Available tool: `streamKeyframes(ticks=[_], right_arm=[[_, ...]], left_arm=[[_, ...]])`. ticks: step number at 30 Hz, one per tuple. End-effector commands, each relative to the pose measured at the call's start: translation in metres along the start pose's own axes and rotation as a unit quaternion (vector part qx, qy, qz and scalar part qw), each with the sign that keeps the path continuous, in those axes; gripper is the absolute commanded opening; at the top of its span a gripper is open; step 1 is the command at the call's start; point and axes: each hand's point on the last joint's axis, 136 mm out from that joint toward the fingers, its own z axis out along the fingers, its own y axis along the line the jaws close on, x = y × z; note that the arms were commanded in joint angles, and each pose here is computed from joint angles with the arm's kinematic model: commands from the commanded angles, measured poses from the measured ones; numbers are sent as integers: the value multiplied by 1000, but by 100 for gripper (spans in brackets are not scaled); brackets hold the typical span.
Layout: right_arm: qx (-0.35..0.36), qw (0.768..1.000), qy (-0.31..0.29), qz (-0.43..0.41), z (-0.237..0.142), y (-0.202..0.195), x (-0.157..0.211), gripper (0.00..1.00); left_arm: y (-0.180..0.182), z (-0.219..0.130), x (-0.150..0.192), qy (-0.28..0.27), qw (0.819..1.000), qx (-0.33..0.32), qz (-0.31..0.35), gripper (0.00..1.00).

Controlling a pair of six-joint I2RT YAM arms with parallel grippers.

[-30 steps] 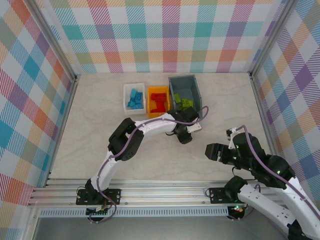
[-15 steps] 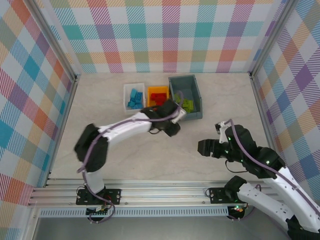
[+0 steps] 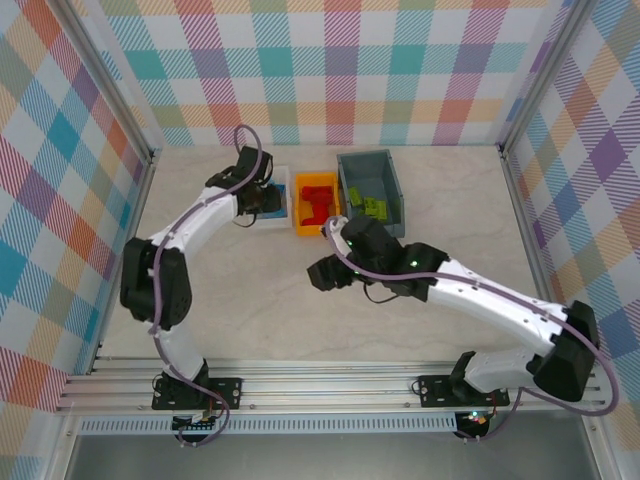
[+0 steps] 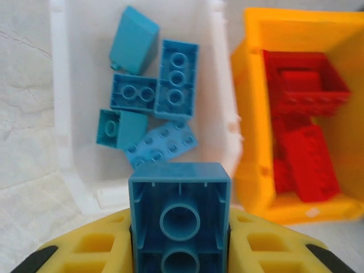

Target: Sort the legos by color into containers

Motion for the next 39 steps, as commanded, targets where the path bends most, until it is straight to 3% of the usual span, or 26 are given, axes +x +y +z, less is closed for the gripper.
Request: streamKeyframes(ticks=[1,6,14,20,25,31,33,34,35,39], right_arm=[[-14,994,-110,-13,2,14,-59,71],[-31,984,-174,-19,13,23,-88,73],[-29,985,-168,-10,24,23,-89,73],[-27,987,-160,-6,21,20,-83,74],[-21,987,-159,-7,11,18,-80,75],[48,984,-171,-14,-28,-11,-81,80],[123,978,-164,25,-50,-51,-79,88],[155,973,-162,51,-63,-72,-76,99],[179,969,-158,68,-75,-92,-71,100],[306,933,-177,72,-128,-150,-51,100]], left_arm=[[19,12,-19,-1,998,-56,-37,26],[30,34,-36,1,995,-75,-65,26],[38,62,-37,21,993,-95,-61,28],[37,64,-39,29,993,-95,-56,52],[29,34,-55,4,995,-74,-65,57],[19,-43,-76,-55,994,-25,-90,61],[19,-75,-71,-69,992,-5,-104,68],[19,-85,-64,-72,991,4,-110,74],[20,-101,-58,-81,989,20,-119,99],[31,-140,-17,-104,983,52,-139,100]])
